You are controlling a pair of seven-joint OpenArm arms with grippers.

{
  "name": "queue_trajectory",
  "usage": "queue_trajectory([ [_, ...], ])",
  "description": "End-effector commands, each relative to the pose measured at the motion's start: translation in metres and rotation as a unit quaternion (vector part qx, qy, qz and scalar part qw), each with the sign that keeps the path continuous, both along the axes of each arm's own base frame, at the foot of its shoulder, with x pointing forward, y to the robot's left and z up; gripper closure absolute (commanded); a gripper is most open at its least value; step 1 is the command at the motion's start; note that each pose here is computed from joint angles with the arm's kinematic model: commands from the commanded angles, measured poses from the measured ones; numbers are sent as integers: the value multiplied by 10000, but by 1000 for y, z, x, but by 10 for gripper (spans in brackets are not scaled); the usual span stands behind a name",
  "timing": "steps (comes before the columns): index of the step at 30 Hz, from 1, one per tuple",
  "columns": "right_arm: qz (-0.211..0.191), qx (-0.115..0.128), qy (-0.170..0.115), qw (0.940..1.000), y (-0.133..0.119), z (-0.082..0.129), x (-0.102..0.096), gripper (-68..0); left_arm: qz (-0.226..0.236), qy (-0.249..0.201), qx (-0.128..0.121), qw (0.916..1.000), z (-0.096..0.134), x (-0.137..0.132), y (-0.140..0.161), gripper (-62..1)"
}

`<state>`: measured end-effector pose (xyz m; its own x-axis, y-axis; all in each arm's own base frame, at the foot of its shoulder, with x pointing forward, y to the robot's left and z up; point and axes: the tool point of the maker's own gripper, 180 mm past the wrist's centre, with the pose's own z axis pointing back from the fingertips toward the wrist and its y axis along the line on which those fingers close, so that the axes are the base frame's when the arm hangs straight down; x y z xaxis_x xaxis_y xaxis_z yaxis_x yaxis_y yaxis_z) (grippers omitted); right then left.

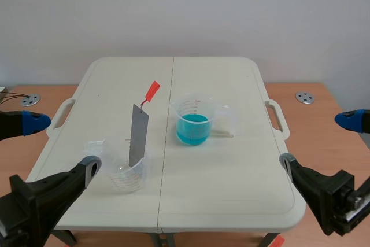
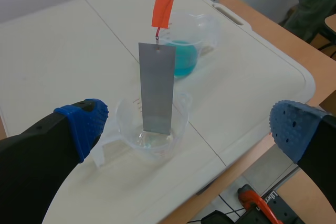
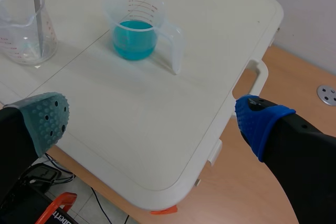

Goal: Hold the metal plate by the orange handle, dip it into the blue solution, take it out and point at it, then put the plate back in the beaker on the left.
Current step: 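Lift the metal plate out of the left beaker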

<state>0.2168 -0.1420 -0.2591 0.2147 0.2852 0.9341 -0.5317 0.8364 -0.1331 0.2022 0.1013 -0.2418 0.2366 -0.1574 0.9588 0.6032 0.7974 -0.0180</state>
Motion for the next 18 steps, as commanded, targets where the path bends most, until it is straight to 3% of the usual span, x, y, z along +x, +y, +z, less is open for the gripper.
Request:
queue_trajectory([
  [1,14,23,-189,9998,0,10,6,-663,-20,40,-16,10000,1,-1,-2,-623],
  [18,50,58,-218,9997,2,11,6,-663,-21,104,32,9999,-2,-2,-2,-623],
])
